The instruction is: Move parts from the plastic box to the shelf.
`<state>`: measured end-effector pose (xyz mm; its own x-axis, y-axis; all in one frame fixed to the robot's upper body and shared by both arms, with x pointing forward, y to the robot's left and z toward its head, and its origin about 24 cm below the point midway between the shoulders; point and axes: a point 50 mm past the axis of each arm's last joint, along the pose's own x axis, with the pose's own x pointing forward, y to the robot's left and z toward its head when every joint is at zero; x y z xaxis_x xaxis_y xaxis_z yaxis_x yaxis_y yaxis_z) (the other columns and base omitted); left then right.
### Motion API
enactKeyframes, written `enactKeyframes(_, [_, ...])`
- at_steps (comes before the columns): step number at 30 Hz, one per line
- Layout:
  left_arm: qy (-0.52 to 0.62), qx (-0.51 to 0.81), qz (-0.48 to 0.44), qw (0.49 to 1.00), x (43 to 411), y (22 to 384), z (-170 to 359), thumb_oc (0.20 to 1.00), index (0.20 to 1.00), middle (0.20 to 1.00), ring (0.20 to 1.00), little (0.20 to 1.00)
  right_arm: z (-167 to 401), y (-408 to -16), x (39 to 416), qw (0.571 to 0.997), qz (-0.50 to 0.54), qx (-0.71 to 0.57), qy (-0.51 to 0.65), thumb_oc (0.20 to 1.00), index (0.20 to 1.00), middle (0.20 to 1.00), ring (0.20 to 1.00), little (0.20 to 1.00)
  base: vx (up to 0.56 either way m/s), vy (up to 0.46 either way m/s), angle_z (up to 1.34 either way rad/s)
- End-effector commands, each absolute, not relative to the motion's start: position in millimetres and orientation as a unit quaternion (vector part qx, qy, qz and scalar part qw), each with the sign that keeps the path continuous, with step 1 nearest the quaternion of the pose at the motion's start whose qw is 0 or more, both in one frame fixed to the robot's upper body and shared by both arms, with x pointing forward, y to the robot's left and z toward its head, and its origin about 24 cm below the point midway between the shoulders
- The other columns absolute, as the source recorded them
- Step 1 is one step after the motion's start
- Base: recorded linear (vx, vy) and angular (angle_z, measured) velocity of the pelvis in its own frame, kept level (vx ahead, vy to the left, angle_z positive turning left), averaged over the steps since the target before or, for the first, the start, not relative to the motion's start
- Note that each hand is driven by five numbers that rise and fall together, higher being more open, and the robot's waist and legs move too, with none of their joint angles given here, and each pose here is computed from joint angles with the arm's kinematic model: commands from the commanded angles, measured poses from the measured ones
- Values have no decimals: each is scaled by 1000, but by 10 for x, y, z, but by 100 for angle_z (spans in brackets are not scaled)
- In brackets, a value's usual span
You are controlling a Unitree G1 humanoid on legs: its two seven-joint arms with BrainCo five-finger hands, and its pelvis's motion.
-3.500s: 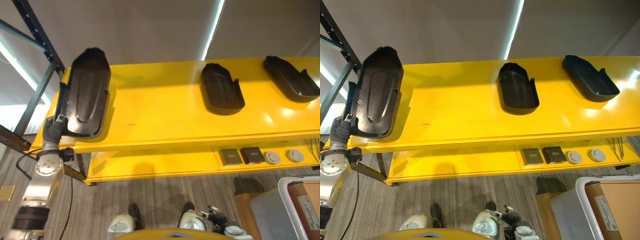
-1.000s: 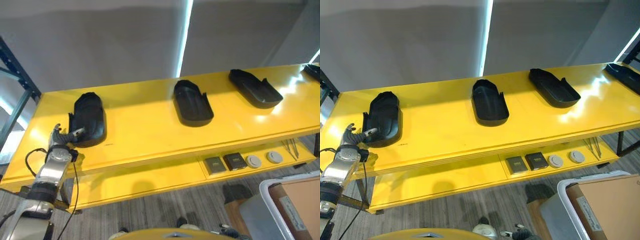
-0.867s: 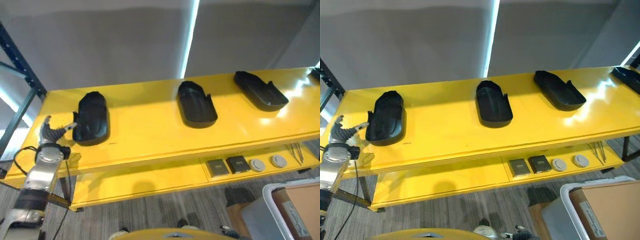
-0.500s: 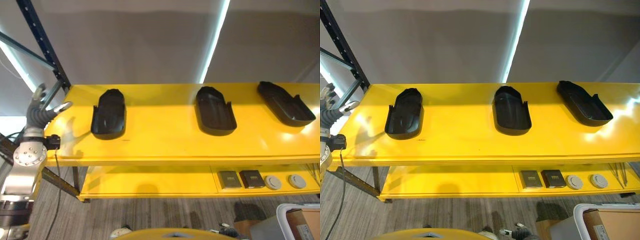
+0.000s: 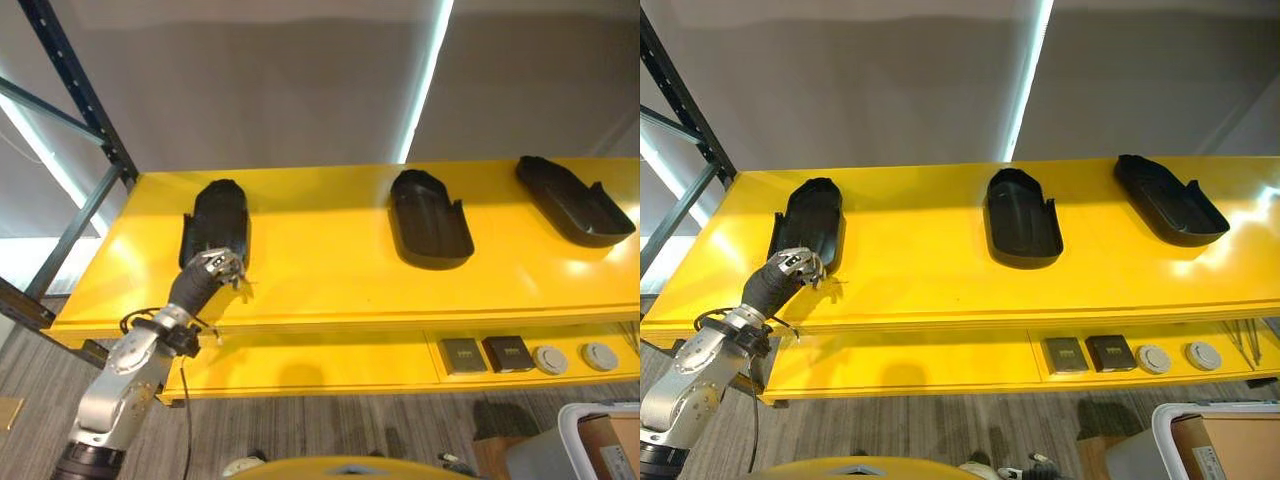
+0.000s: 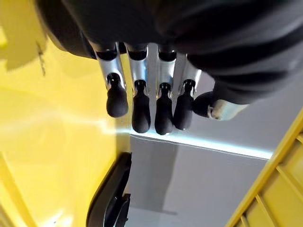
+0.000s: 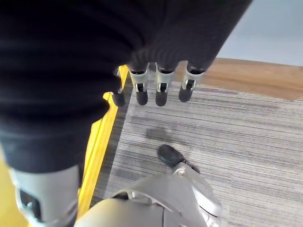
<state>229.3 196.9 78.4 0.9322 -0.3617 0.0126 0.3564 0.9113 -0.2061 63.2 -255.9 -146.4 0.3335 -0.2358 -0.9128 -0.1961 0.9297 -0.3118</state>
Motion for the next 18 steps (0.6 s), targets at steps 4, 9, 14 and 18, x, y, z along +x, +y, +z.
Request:
enactKeyframes(4, [15, -35, -94, 995, 2388, 2246, 738, 200, 200, 200, 200, 200, -1442, -2646, 750, 799, -17, -208, 564, 1000, 1000, 1000, 1000, 1000, 14, 6, 0])
enactKeyframes(9, [36, -20, -36, 998, 2393, 2398, 602, 200, 200, 200, 200, 200, -1438, -2664, 732, 797, -21, -209, 566, 1000, 1000, 1000, 1000, 1000, 0, 0, 0])
enactKeyframes(14, [48, -41, -16, 998, 2427, 2416, 498, 200, 200, 200, 200, 200, -1437, -2647, 727, 798, -13, -213, 564, 1000, 1000, 1000, 1000, 1000, 0, 0, 0])
enactKeyframes(18, [52, -44, -10, 998, 2475, 2383, 442, 200, 200, 200, 200, 200, -1432, -2622, 742, 797, 0, -219, 563, 1000, 1000, 1000, 1000, 1000, 8, 0, 0])
